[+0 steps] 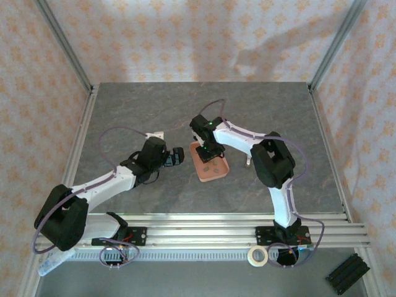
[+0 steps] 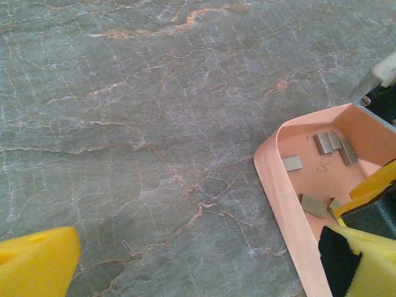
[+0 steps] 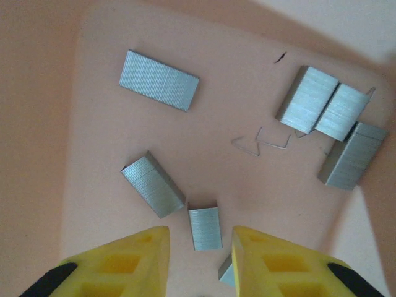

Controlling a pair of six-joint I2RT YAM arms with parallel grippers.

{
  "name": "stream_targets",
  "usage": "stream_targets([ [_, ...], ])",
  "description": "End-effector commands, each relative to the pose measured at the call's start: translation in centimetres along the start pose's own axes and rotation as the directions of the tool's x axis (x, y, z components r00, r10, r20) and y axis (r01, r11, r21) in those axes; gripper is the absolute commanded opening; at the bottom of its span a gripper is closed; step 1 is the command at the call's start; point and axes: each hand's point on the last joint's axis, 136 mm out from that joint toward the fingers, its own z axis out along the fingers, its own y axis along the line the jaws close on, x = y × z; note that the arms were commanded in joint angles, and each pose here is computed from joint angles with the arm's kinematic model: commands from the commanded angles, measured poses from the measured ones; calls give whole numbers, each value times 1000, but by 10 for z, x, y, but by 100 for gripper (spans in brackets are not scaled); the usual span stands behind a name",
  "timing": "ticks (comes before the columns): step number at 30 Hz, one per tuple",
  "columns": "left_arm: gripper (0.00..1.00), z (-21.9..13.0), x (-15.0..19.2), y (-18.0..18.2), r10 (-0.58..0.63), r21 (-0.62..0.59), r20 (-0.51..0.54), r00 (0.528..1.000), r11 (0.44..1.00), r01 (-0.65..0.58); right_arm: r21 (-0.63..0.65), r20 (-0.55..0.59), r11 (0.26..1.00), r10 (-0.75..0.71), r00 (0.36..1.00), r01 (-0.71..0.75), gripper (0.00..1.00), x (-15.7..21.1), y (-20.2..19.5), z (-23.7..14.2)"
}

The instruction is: Load the staples into the stapler

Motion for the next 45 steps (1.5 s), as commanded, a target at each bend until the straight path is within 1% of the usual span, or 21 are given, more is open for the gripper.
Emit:
stream_targets([
  [1, 100, 2, -6, 5, -10, -31, 13, 1000, 999, 11, 50, -13, 999, 6, 1000, -5, 32, -2, -8, 2],
  [11, 100, 2, -6, 5, -2, -34, 8, 1000, 999, 2, 35, -29, 999, 28, 999, -27, 32, -5, -8, 15],
  [14, 100, 2, -6, 5, 2, -35, 7, 1000, 999, -1, 29, -34, 998, 49, 998, -48, 28, -7, -10, 19],
  [26, 100, 1, -6, 6, 6, -36, 8, 1000, 999, -6, 36, -127, 997, 68, 990, -64, 27, 11, -14, 32],
  [35, 100, -1, -7, 5, 10, -32, 13, 1000, 999, -9, 44, -110, 997, 64, 992, -60, 25, 8, -16, 26],
  [42, 100, -4, -7, 6, 12, -31, 20, 1000, 999, -12, 39, -118, 998, 56, 991, -52, 25, 7, -15, 34],
  [45, 100, -5, -7, 5, 13, -29, 21, 1000, 1000, -12, 30, -118, 998, 55, 991, -51, 22, 5, -13, 37],
])
